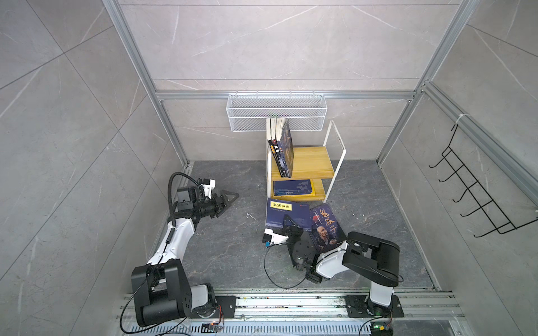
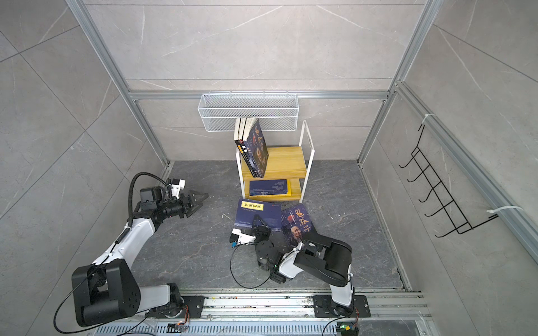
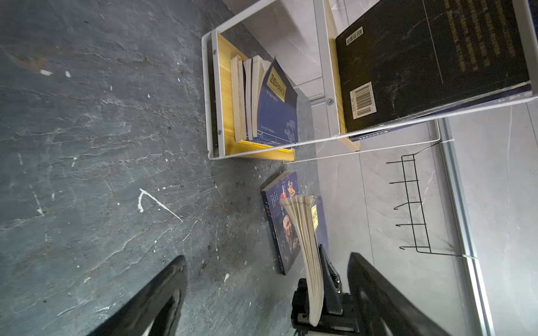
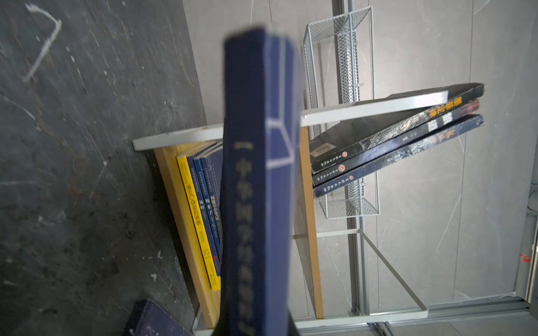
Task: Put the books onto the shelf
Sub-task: 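Lower the blue book into the shelf's lower level beside the standing books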
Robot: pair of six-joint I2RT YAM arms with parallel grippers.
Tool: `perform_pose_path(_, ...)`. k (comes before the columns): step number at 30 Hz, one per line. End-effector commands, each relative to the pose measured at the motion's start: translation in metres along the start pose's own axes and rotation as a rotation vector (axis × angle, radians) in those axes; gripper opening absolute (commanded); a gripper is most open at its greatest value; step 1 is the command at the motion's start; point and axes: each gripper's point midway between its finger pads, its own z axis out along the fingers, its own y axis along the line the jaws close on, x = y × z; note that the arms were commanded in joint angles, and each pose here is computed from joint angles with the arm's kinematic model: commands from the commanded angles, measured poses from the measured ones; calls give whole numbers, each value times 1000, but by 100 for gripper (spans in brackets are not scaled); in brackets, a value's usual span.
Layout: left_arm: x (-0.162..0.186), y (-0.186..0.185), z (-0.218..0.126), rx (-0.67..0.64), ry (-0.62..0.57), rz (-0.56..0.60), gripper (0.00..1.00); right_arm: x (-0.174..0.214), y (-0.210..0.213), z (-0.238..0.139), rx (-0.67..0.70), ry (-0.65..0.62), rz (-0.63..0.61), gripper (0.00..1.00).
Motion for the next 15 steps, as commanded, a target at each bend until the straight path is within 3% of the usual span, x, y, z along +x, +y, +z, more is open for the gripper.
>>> perform_pose_path(1,-11,-7,-12,-13,-40,81,89,12,-24,5,50,8,-9,0)
perform_pose_path(15,-18,1,-23,-58,-80,89,93,46,-41,67,50,40,-64,0)
